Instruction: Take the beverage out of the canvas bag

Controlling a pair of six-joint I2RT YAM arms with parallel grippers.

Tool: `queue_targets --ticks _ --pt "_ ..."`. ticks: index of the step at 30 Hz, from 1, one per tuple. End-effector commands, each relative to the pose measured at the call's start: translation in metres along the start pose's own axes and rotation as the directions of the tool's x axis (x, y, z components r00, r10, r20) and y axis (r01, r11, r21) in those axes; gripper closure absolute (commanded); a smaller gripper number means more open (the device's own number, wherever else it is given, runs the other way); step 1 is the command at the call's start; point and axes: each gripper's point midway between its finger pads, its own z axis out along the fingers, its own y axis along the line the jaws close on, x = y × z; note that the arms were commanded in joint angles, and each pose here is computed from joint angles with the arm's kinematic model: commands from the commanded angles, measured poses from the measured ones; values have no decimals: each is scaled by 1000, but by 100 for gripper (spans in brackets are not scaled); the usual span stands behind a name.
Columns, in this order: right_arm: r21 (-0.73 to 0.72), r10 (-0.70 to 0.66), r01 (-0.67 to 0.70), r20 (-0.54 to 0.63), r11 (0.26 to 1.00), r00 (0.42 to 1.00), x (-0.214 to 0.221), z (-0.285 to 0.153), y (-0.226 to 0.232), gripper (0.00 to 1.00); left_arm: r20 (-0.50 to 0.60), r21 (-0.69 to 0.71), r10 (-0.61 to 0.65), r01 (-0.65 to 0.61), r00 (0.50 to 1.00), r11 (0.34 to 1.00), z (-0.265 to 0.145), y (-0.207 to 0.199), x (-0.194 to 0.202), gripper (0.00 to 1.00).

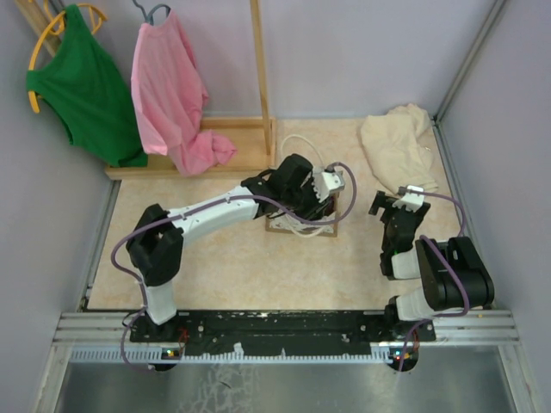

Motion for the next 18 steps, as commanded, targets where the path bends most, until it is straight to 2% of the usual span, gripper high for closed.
queue_targets --ticks 1,5,7,14,18 --pt "9 8 -9 52 1000 999 -15 4 2 1 -78 -54 37 -42 996 998 10 2 24 62" --pt "7 9 -9 52 1000 999 -15 4 2 1 -88 -127 54 -65 995 990 10 6 26 57" --pt "8 8 -8 52 1000 999 -15 4 2 1 -71 -159 48 -58 996 986 9 10 24 53" --pt "9 9 -9 52 1000 999 -15 4 2 1 -5 -258 76 -74 997 963 4 22 7 46" --pt "8 8 -9 51 1000 999 -15 4 2 1 8 -272 99 -93 995 958 4 22 -3 37"
